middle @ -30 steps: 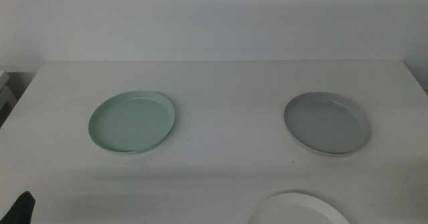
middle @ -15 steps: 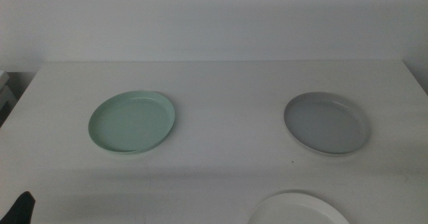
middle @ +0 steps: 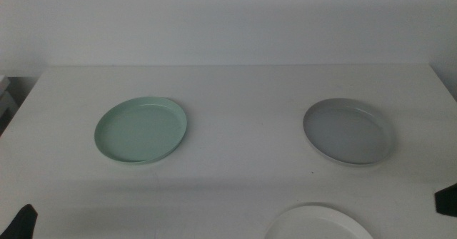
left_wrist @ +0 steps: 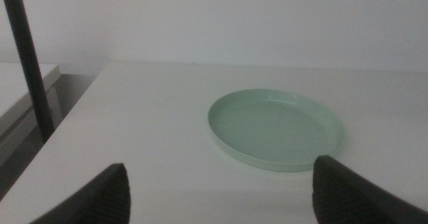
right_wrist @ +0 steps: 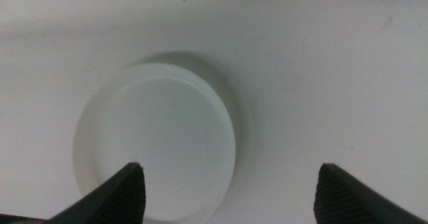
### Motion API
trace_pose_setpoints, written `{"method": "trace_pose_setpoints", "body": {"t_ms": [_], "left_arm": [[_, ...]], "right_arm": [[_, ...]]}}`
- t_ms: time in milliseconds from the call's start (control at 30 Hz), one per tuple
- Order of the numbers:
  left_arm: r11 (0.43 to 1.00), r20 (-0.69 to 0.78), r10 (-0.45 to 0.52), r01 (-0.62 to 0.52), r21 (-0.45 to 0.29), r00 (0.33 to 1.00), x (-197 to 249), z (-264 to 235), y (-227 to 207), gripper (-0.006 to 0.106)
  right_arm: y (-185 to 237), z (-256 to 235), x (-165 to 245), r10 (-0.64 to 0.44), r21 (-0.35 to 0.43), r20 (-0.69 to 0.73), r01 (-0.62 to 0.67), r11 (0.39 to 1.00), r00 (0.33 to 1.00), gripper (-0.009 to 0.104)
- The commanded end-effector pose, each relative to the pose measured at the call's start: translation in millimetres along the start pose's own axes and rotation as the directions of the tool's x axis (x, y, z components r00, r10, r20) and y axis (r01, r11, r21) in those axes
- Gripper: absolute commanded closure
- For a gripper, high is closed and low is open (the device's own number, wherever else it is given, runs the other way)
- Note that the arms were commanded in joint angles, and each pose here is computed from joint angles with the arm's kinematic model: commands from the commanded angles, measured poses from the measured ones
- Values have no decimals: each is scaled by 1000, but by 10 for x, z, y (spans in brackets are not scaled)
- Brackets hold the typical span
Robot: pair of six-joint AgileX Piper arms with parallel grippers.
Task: Stack the three bowls on top of each other.
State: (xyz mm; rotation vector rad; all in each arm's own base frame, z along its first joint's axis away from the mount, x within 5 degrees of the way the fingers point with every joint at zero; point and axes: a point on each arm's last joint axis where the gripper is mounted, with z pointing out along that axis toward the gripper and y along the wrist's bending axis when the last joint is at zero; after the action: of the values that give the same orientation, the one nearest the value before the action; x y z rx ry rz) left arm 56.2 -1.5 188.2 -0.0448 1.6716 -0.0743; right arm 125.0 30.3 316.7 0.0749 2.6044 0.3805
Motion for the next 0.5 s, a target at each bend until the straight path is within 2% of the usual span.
{"method": "trace_pose_setpoints", "body": {"t_ms": [0,133,233,367,467], "left_arm": [[1000,84,-24,24,10,996,-57,-9,-5,10],[1000,84,-24,24,10,996,-57,-9,-5,10],[1000,84,-24,24,10,996,-57,-9,-5,10],[1000,84,-24,24,10,996,-57,-9,-5,10],[1000,84,-24,24,10,996,-57,-9,-5,10]], "right_arm": [[25,23,-126,3,-3,9,-3,1000,1000,29],[18,212,-156,-38,60,-98,44,997,994,29],[45,376,-198,-23,95,-155,38,995,988,29],[132,626,-231,22,112,-229,4,994,973,30],[204,820,-201,17,112,-274,14,994,961,34]]}}
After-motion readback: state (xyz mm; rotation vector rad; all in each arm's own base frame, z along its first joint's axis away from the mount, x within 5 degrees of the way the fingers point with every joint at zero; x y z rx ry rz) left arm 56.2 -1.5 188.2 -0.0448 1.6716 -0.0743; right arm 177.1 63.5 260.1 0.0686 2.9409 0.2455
